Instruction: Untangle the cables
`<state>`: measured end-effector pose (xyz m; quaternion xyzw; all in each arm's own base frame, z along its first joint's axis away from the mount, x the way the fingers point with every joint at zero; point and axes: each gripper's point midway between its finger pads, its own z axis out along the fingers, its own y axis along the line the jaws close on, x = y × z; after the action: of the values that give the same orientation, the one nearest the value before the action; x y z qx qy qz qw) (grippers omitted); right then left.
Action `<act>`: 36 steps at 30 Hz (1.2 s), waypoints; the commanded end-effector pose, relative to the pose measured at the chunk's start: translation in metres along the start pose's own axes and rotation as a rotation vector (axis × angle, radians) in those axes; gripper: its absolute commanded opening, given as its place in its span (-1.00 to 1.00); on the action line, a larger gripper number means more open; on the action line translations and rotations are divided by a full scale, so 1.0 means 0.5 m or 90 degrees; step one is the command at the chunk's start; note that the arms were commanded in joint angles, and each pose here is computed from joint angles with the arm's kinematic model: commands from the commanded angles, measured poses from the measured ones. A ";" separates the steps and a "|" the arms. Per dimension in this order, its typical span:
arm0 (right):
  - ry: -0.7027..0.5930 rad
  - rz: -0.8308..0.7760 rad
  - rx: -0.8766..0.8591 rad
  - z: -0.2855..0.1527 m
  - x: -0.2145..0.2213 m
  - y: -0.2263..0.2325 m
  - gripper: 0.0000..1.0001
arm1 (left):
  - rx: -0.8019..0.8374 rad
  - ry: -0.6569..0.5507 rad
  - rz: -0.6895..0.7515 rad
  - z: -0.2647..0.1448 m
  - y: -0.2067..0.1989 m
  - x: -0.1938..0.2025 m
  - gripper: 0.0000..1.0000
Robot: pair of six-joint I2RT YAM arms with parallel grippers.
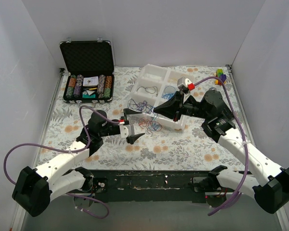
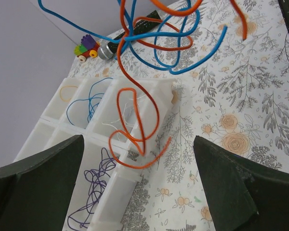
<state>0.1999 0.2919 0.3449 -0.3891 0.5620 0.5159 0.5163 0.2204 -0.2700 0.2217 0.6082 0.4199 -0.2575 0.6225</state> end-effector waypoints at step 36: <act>-0.063 -0.034 0.462 -0.124 -0.117 -0.371 -0.97 | 0.050 0.138 0.069 -0.098 -0.128 0.082 -1.00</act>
<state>0.3518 0.2146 0.3530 -0.2107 0.6720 0.3299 0.6286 0.1894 -0.2330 0.1596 0.6560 0.4611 -0.1936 0.5653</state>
